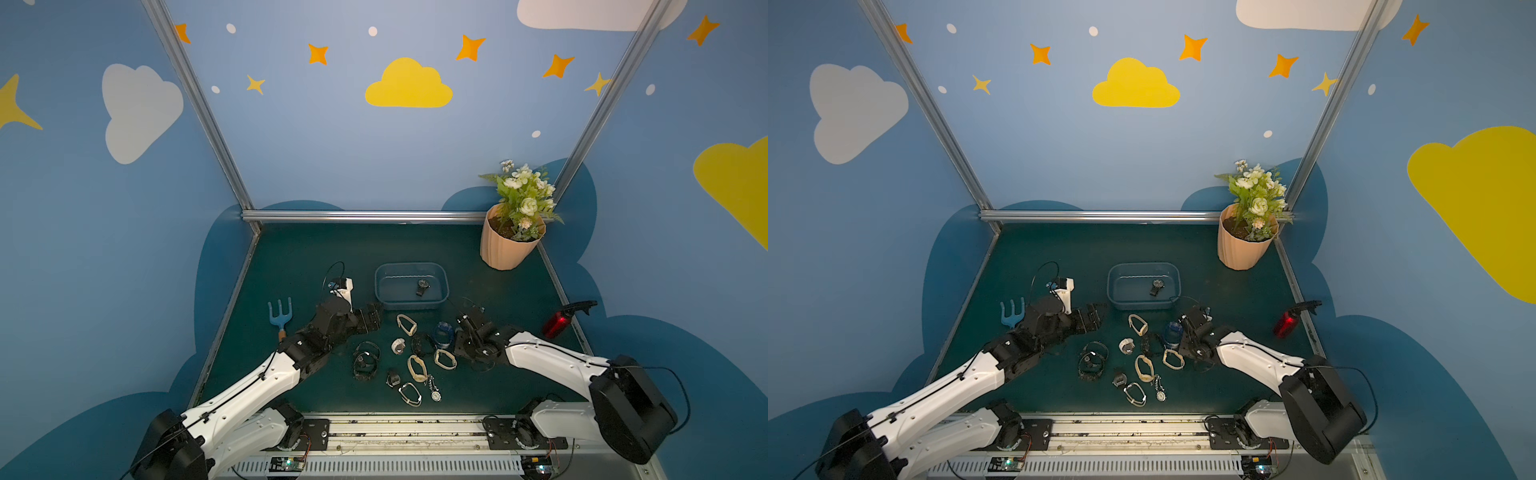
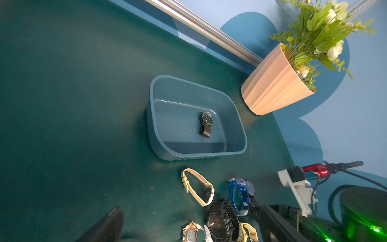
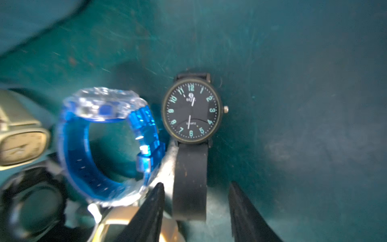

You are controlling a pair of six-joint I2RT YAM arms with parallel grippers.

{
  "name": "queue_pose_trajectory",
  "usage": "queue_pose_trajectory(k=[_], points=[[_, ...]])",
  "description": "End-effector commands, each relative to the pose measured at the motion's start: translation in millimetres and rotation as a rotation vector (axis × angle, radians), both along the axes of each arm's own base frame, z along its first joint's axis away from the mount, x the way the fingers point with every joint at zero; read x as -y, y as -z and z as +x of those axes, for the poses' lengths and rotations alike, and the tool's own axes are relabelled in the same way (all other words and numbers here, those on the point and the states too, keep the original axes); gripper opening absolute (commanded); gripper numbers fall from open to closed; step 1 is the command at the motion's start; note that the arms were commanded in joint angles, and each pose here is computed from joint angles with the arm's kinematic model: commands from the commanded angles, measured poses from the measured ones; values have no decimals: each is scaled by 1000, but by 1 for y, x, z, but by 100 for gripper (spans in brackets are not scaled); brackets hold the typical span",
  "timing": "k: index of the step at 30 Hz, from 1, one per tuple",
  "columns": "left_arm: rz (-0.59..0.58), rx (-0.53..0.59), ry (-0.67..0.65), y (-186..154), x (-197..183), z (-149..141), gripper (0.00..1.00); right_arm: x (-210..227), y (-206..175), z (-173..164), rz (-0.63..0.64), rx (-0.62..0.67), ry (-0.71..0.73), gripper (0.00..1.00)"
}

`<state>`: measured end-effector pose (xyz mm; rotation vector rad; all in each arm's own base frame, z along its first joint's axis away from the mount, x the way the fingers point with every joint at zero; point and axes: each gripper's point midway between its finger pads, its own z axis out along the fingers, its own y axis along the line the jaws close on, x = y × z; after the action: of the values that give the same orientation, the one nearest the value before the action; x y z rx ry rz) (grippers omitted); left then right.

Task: Put the watch into the storage box
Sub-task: Pick up the watch at the center of the board.

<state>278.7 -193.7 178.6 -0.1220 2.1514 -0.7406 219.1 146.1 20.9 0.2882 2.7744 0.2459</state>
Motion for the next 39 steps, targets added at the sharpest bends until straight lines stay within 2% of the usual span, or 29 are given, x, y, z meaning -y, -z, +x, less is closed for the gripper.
queue_pose_trajectory(k=[1,6,14,16,22,31,39], points=[[-15,10,7,-4,1,0,100,-6,-1,5,16,7,10,46],[4,8,1,1,-1,0,100,0,2,8,-22,20,21,42],[3,0,8,3,1,0,100,5,-7,15,-66,58,3,27],[-8,-8,13,2,3,0,100,7,-13,15,-82,64,-4,22],[-8,-16,18,8,5,1,100,16,-42,24,-141,159,-33,16],[-12,-21,5,8,5,3,100,11,-105,42,-166,303,-102,16],[-23,-42,-8,11,2,-1,100,-29,-147,68,-102,409,-225,16]])
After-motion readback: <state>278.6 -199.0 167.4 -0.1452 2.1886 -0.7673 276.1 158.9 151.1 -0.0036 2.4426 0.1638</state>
